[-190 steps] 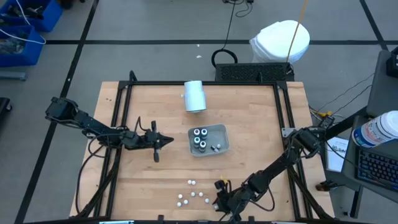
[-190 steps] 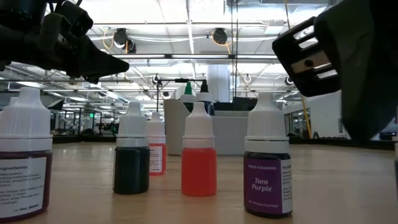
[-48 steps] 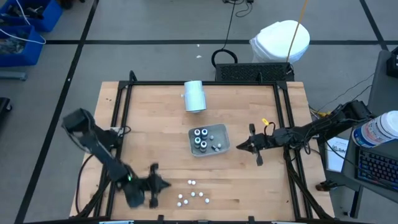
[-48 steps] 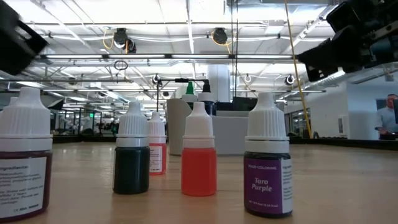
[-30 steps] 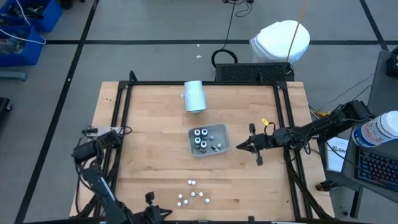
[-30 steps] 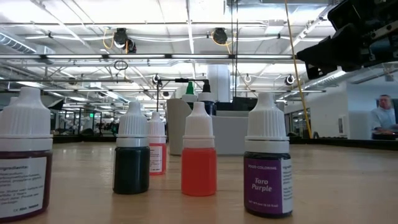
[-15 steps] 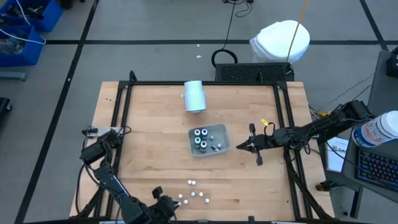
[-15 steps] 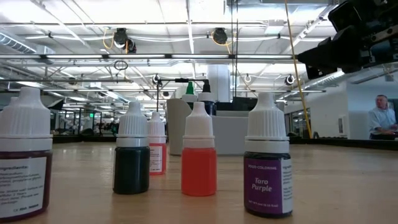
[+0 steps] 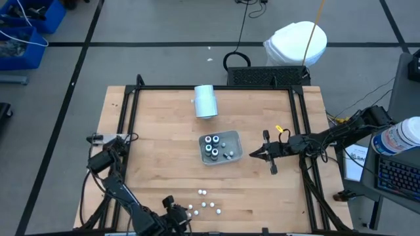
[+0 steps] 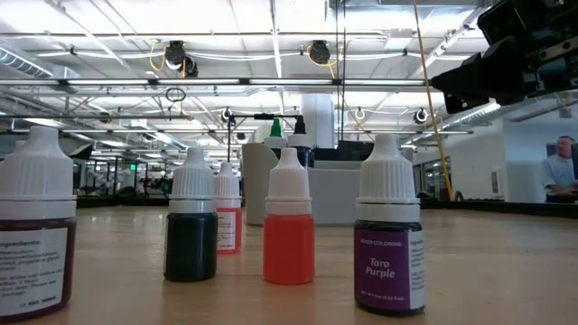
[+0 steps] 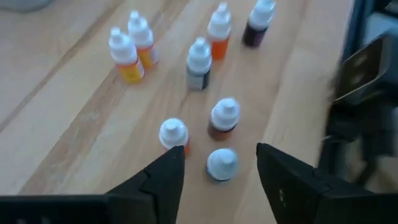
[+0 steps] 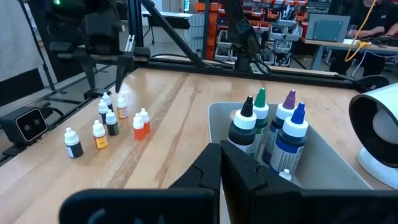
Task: Pick & Place food coloring
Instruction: Put the blue food coloring bottle into the gray bin
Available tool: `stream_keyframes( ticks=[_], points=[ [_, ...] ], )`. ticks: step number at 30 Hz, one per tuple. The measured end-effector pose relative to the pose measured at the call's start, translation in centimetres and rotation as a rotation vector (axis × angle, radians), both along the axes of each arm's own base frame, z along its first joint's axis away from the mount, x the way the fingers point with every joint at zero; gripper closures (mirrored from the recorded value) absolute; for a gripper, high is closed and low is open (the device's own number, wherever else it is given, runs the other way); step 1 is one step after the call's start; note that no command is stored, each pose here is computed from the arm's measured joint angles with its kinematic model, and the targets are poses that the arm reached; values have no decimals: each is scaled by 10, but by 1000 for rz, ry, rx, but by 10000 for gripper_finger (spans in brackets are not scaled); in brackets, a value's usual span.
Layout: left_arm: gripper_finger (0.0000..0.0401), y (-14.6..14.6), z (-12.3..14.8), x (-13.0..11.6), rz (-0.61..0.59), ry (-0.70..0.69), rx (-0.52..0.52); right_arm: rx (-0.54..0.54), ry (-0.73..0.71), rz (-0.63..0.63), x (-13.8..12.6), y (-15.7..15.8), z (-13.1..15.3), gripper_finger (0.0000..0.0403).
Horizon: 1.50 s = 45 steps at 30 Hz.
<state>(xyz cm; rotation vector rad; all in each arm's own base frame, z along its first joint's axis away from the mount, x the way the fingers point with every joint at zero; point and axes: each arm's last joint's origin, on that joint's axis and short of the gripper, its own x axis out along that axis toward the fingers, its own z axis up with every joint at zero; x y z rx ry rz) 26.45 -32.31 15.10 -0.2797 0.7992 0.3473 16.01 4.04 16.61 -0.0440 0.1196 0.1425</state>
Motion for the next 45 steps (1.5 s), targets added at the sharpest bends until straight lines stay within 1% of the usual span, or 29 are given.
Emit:
stream_keyframes(
  ticks=[4, 7, 20, 24, 27, 33, 37, 39, 45],
  points=[
    [196, 1, -13, 6, -30, 70, -13, 0, 4, 0, 0, 0, 0, 403],
    [204, 3, -14, 9, -38, 100, -30, 2, 4, 0, 0, 0, 0, 403],
    [273, 4, -14, 11, -43, 109, -36, -1, 3, 0, 0, 0, 0, 403],
    [297, 3, -14, 11, -48, 119, -56, -1, 3, 0, 0, 0, 0, 403],
    [306, 2, -13, 12, -52, 112, -69, -1, 3, 0, 0, 0, 0, 403],
    [307, 0, -12, 14, -98, 95, -66, -1, 3, 0, 0, 0, 0, 403],
    [306, 2, -12, 16, -91, 94, -64, -1, 3, 0, 0, 0, 0, 403],
    [298, 3, -12, 18, -86, 94, -64, -1, 3, 0, 0, 0, 0, 403],
    [256, 7, -13, 22, -88, 129, -88, -1, 3, 0, 0, 0, 0, 403]
  ],
)
